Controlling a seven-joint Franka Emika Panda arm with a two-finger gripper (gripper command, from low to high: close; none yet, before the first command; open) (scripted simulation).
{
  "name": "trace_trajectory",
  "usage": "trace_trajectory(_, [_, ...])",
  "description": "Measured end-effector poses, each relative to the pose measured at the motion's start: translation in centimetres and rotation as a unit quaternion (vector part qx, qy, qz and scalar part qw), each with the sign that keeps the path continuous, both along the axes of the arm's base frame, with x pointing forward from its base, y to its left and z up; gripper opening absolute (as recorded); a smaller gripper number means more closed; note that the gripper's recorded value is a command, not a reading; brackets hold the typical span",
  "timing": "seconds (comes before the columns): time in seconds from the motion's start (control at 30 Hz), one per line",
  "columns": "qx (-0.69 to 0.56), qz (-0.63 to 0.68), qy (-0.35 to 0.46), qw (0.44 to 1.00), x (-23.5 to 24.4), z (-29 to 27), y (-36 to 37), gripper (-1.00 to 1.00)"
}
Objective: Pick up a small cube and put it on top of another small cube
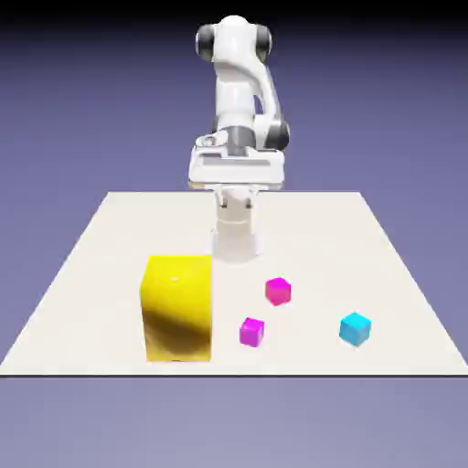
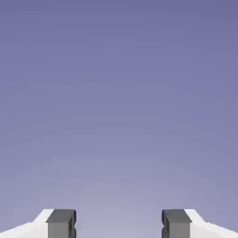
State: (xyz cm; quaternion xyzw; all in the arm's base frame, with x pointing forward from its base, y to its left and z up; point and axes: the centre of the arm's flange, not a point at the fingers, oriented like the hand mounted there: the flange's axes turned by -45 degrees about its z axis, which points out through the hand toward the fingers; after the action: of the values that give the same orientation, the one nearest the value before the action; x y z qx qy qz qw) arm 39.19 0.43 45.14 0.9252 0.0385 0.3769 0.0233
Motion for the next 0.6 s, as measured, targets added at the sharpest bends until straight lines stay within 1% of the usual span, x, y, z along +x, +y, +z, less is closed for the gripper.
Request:
trace_trajectory(0.1, [-0.055,0.022,0.031,0.998,0.8,-1.6,0.1,0.00])
trace_trajectory(0.2, [-0.144,0.097,0.063,0.983,2.5,-2.2,1.7,0.00])
trace_trajectory(0.3, [-0.224,0.173,0.096,0.954,4.1,-3.0,3.3,0.00])
trace_trajectory(0.6, [-0.348,0.296,0.144,0.878,4.4,-7.3,3.6,0.00])
